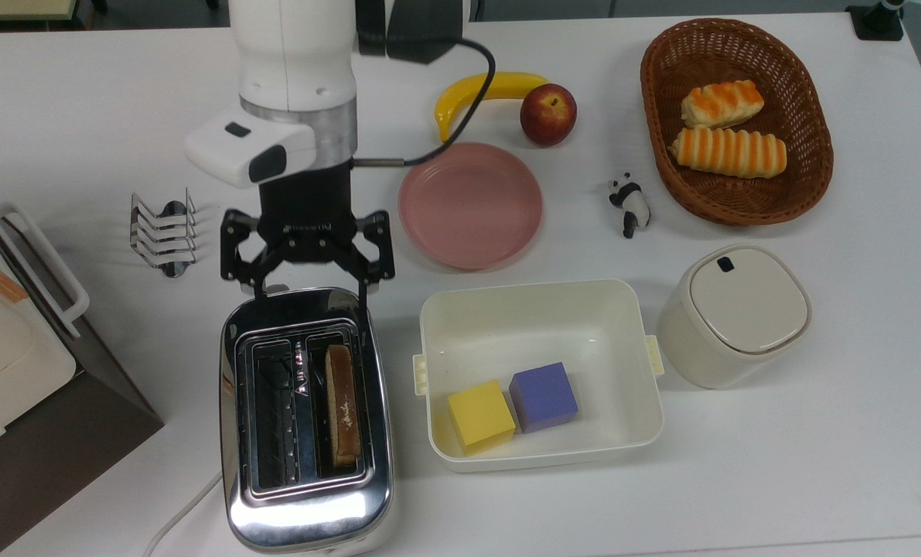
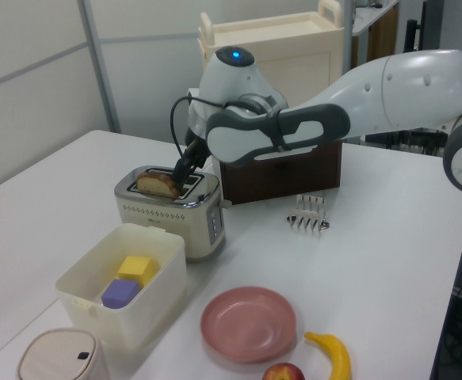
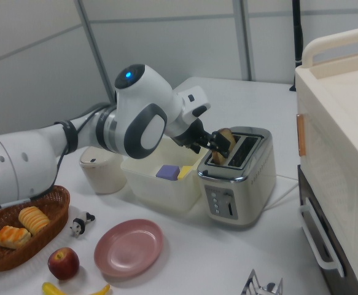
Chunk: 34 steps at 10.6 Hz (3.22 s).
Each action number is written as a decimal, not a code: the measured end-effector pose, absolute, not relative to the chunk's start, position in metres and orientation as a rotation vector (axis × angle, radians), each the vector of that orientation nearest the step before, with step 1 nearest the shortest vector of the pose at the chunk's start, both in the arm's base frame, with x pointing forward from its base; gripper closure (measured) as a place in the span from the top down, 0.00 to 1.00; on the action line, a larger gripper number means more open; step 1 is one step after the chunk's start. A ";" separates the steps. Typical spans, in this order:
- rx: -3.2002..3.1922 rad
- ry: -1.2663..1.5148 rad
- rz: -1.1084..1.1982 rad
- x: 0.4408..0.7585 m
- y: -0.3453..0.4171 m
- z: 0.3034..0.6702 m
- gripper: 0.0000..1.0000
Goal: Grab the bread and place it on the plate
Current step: 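Lower the gripper over the toaster slot and close on the bread slice, then lift the bread slice straight up out of the toaster, then carry the bread slice over the pink plate and lower it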
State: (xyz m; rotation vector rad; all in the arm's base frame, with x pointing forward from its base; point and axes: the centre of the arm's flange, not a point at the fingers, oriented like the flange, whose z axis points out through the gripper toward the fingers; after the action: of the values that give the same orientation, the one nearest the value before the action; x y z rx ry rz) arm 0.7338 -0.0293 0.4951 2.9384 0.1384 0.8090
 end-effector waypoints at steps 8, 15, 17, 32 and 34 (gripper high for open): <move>2.826 0.341 0.946 0.754 -0.013 0.465 0.22; 2.811 0.348 0.972 0.756 -0.013 0.475 0.11; 2.786 0.343 1.027 0.757 -0.013 0.499 0.10; 3.078 0.293 0.571 0.653 0.002 0.637 0.10; 3.126 0.434 0.281 0.638 0.012 0.615 0.10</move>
State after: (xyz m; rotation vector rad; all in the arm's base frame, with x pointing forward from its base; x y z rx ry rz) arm 0.6381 0.0118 0.6154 3.1257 0.4340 0.2805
